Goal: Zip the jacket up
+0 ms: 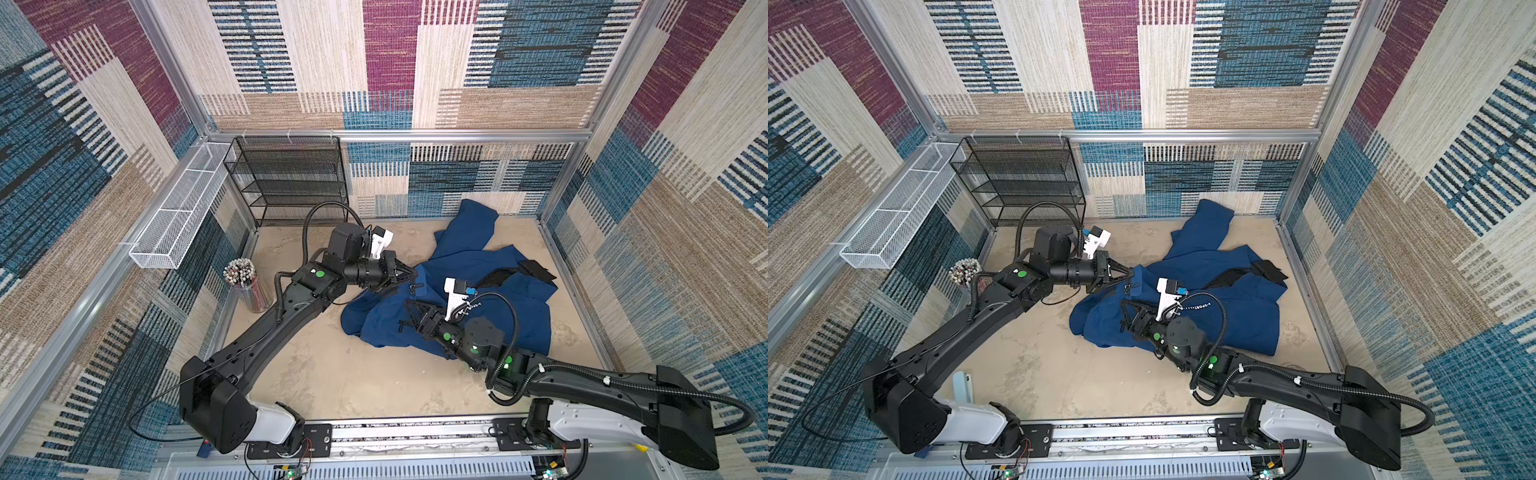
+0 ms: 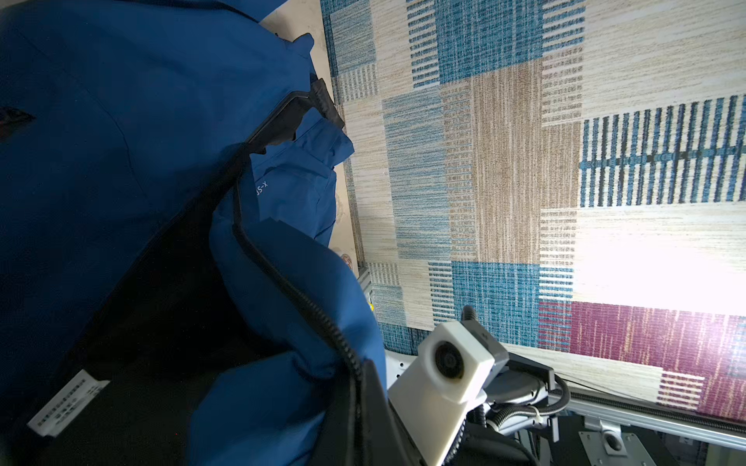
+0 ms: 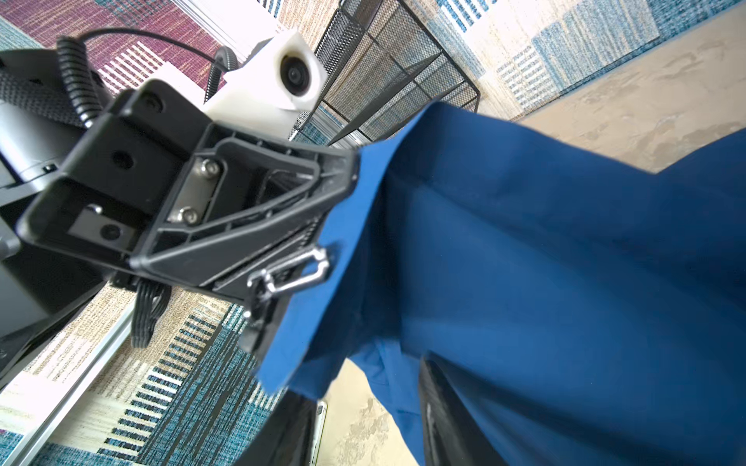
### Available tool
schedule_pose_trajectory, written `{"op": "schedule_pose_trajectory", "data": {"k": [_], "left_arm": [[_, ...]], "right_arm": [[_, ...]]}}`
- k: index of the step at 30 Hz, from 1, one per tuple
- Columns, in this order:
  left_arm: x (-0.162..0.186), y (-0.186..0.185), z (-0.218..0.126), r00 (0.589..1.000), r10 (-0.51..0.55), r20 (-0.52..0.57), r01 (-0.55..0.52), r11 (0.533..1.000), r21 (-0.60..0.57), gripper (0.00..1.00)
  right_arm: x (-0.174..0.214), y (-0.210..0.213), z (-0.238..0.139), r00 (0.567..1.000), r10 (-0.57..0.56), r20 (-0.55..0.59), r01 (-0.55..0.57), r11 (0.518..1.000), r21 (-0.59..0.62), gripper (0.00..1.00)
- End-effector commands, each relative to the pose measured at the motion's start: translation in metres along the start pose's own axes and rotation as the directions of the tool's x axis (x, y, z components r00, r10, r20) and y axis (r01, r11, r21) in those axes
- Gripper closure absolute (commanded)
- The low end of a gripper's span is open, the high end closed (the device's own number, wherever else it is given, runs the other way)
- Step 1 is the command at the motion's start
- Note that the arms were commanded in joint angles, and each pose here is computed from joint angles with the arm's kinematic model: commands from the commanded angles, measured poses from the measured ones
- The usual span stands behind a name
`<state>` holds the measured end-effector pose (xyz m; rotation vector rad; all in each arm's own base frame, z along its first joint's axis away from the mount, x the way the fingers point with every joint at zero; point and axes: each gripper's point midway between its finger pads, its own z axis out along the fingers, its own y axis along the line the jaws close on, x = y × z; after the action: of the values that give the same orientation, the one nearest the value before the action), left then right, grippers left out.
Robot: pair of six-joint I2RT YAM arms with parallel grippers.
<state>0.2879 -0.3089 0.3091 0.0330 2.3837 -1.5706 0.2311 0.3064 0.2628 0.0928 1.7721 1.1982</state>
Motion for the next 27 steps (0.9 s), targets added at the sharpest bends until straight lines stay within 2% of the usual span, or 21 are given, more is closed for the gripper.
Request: {"op": "schedule_pose_trajectory", "data": {"k": [1,8,15,23,27], "left_arm": [[-0.006,-0.011,-0.003,0.999,0.025,0.029,-0.026,0.999,0.039,1.00],[-0.007,-0.011,-0.003,0.999,0.023,0.036,-0.025,0.999,0.042,1.00],[-0.007,-0.010,-0.004,0.999,0.017,0.047,-0.019,0.999,0.046,1.00],[-0.005,-0.009,-0.006,0.998,0.011,0.054,-0.013,0.999,0.049,1.00],[-0.006,-0.010,-0.006,0.998,0.012,0.057,-0.015,0.999,0.048,1.00]], "right_arm": [[-0.007,0.017,0.003,1.000,-0.001,0.016,0.002,0.997,-0.079,0.57],[0.001,0.019,0.009,1.000,0.014,-0.008,-0.015,0.995,-0.100,0.62],[-0.005,0.012,0.008,0.998,0.054,0.024,-0.051,0.993,-0.103,0.71],[-0.004,0.011,0.014,0.998,0.064,0.013,-0.062,0.992,-0.106,0.73],[-0.003,0.015,0.016,0.998,0.056,0.004,-0.055,0.992,-0.114,0.81]]}}
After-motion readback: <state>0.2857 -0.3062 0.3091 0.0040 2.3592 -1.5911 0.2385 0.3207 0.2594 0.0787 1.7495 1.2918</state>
